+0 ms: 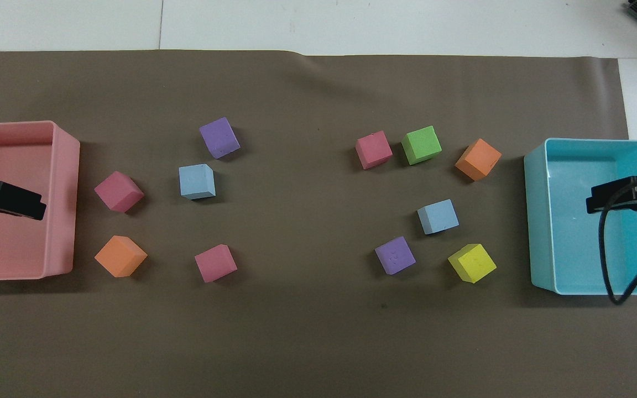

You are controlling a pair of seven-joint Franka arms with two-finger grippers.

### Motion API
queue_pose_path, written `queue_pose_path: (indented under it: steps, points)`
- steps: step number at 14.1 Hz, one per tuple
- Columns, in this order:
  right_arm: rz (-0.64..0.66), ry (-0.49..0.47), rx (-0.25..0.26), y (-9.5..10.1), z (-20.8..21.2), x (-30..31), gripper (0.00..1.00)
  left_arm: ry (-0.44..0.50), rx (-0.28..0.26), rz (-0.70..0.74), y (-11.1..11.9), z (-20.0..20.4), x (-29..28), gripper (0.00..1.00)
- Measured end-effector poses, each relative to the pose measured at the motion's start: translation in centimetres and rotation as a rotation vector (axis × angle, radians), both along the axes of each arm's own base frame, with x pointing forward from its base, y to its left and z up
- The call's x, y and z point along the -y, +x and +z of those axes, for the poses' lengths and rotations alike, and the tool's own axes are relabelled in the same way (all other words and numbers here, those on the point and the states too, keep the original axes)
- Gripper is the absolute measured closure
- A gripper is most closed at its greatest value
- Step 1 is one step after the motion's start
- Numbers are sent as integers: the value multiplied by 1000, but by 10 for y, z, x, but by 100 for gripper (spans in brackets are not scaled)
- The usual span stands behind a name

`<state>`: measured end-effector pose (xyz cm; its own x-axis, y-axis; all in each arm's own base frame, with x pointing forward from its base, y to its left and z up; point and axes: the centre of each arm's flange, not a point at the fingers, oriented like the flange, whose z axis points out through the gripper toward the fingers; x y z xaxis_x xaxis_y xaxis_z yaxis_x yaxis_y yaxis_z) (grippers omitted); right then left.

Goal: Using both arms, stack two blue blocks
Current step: 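Reach the right gripper down to the nearby light blue cube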

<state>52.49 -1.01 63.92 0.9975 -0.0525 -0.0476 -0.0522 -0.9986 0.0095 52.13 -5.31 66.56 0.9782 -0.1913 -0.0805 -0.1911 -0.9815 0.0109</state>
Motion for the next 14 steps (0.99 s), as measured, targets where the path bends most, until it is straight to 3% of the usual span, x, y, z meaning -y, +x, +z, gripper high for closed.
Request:
queue_pose_path:
  steps: [5,11,14]
  points:
    - [41,34,51,17,-61,-25,0,0,0,0,0,0,0,0]
    - [176,31,36,59,-175,-102,0,0,0,0,0,0,0,0]
    - [220,74,48,66,-217,-108,0,0,0,0,0,0,0,0]
